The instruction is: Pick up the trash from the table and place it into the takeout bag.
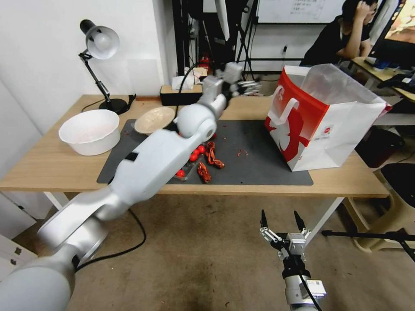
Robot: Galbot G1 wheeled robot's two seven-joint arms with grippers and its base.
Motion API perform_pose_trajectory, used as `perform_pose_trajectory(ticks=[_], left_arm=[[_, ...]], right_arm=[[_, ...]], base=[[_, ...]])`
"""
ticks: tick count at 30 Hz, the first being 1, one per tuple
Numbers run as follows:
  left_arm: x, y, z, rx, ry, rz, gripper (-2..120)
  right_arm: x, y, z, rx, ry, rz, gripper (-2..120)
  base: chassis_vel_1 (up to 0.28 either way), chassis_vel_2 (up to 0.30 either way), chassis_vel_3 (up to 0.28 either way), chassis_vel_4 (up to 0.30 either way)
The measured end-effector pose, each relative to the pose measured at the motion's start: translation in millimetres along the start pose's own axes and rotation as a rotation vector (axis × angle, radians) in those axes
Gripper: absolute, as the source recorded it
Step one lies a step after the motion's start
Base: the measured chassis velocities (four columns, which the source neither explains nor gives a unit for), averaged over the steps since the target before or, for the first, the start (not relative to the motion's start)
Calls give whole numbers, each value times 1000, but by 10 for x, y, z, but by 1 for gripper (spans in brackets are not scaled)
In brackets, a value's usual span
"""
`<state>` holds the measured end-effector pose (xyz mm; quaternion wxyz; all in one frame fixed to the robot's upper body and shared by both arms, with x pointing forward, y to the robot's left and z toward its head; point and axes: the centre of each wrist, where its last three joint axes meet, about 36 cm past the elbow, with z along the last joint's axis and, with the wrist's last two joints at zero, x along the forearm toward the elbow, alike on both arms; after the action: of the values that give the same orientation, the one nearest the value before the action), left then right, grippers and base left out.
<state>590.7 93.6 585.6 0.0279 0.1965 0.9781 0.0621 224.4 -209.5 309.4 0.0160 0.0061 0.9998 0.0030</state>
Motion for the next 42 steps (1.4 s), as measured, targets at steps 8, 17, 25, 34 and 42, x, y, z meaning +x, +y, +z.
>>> perform_pose_trajectory(ticks=[8,17,25,34,42], left_arm=[[564,457,402,28,96,-144,100],[1131,714,724,101,133,-229,100],[1585,765,876,112,138,-321,100],[2079,647,1142,171,184,-386,100],[2311,611,1213,201,190,-426,100]], right_arm=[[18,50,-6,1,2,-6,100],[35,51,1,7,7,-10,100],[65,66,-1,9,11,-13,100],[67,80,-3,6,11,-14,100],[77,84,13,6,15,-14,100]], base=[[0,0,0,0],[0,0,0,0],[0,0,0,0],[0,0,0,0],[0,0,0,0]])
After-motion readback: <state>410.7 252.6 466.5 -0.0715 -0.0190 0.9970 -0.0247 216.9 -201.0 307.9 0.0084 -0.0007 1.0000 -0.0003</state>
